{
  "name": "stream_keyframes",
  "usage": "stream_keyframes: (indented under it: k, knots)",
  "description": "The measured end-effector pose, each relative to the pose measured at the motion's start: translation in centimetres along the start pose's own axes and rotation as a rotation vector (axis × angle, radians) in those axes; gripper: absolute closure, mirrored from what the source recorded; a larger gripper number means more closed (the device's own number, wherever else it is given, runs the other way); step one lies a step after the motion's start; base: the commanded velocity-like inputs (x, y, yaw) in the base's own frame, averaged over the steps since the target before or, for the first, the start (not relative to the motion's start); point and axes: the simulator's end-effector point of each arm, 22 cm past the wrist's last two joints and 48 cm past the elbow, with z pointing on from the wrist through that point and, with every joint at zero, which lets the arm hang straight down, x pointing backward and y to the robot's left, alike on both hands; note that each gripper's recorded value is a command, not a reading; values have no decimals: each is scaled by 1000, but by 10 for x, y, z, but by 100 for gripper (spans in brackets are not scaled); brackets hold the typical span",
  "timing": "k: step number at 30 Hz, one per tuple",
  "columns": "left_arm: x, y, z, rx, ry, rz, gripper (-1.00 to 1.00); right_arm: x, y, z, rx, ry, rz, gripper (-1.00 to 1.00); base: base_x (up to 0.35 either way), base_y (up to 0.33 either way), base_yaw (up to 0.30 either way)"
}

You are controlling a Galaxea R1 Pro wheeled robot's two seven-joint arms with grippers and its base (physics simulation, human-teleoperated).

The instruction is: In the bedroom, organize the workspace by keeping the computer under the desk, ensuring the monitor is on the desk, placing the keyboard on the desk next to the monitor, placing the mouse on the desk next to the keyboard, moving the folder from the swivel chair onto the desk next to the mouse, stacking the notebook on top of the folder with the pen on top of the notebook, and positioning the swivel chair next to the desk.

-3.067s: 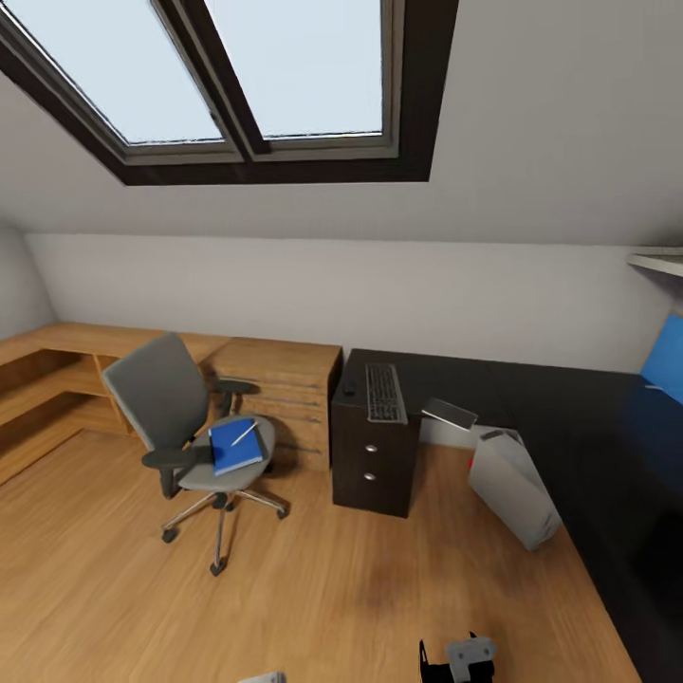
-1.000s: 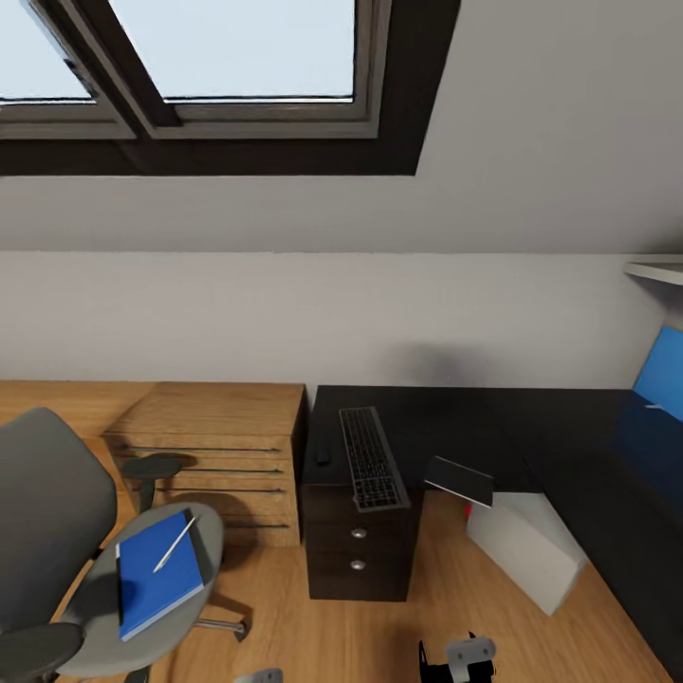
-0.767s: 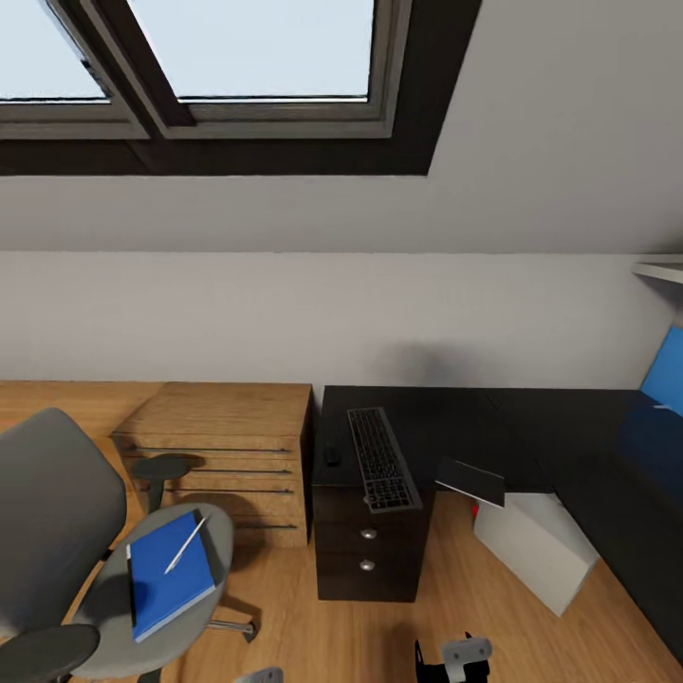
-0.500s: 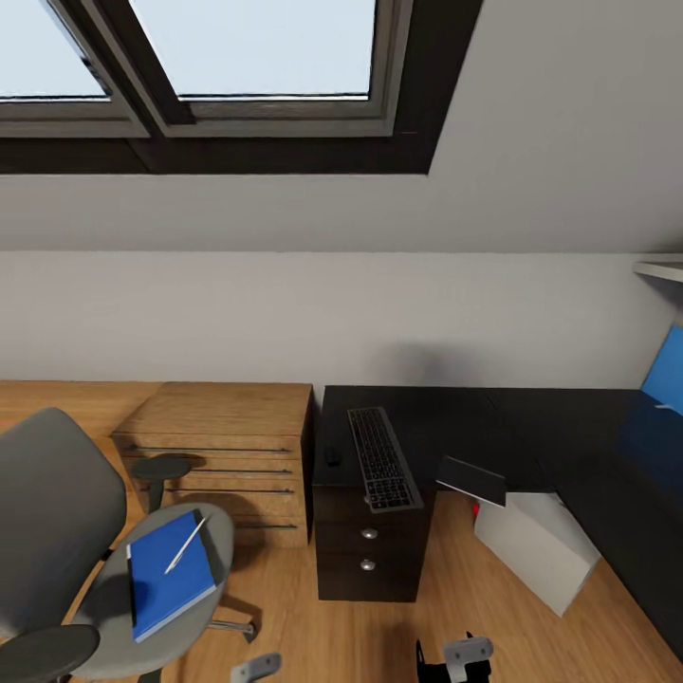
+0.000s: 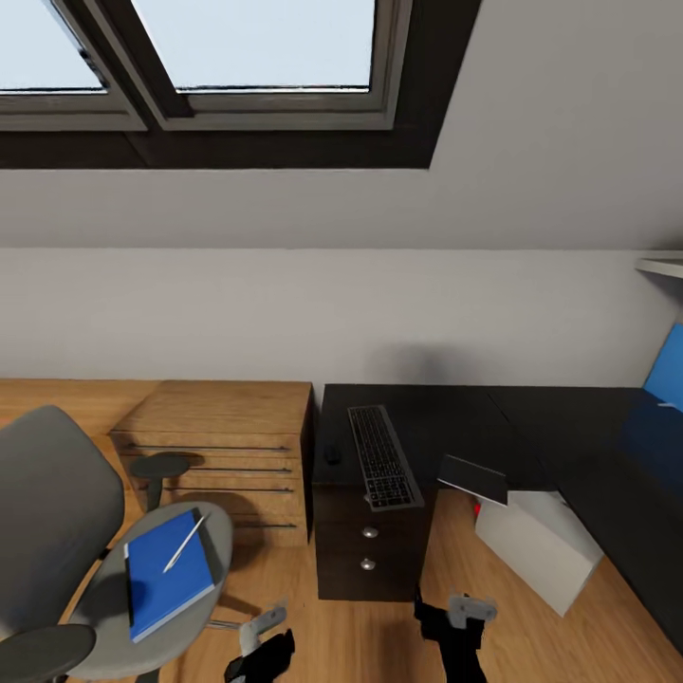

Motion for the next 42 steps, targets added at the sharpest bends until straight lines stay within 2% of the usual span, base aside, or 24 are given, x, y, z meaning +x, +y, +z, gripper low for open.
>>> stream_keyframes:
  k: [2,3,4,5,6,7,8,9,11,12,13,15,16,20,22,23,27,30,33,36,38,42]
  knots:
    - [-20,-23,0,34,-5,-9,-100,-10,0,14,1,32,130,-100,0,0,0]
    - [-43,-40,-4,43,-11,-15,-100,-22,-2,24,9,63,240,-100,0,0,0]
    - [-53,-47,-6,46,-19,-21,-100,-25,-2,28,12,75,280,-100,0,0,0]
    - [-70,-54,-11,36,-27,-24,-100,-32,-2,33,13,98,348,-100,0,0,0]
    - [-78,-58,-13,28,-31,-25,-100,-35,-2,36,11,109,383,-100,0,0,0]
    - [-92,-62,-19,12,-38,-25,-100,-40,0,40,4,128,441,-100,0,0,0]
    - [-99,-64,-22,5,-43,-26,-100,-43,1,42,0,136,470,-100,0,0,0]
    - [-118,-71,-30,-1,-64,-30,-100,-56,6,46,-17,141,540,-100,0,0,0]
    - [-146,-87,-44,23,-111,-49,-100,-82,14,51,-50,120,609,-100,0,0,0]
    - [-152,-90,-46,31,-123,-55,-100,-88,16,53,-61,116,622,-100,0,0,0]
    - [-170,-100,-56,57,-156,-76,-100,-110,28,54,-105,110,659,-100,0,0,0]
    - [-176,-100,-58,69,-159,-100,-100,-122,35,55,-135,107,686,-100,0,0,0]
    - [-175,-89,-53,64,-140,-127,-100,-130,38,55,-154,103,725,-100,0,0,0]
    - [-166,-59,-36,17,-116,-123,-100,-122,31,59,-133,93,747,-100,0,0,0]
    - [-170,-48,-32,6,-124,-120,-100,-118,27,61,-123,87,750,-100,0,0,0]
    - [-181,-44,-34,10,-146,-120,-100,-117,26,62,-122,81,752,-100,0,0,0]
    - [-191,-48,-36,31,-171,-121,-100,-122,20,65,-160,59,744,-100,0,0,0]
    - [-188,-61,-39,59,-181,-85,-100,-122,13,67,-218,80,728,-100,0,0,0]
    - [-185,-64,-36,66,-182,-74,-100,-119,12,68,-235,87,737,-100,0,0,0]
    - [-180,-66,-33,70,-179,-67,-100,-115,16,68,-264,113,860,-100,0,0,0]
    - [-178,-66,-31,71,-177,-66,-100,-104,17,69,-268,144,910,-100,0,0,0]
    - [-175,-66,-27,71,-178,-65,-100,-87,7,71,-274,175,959,-100,0,0,0]
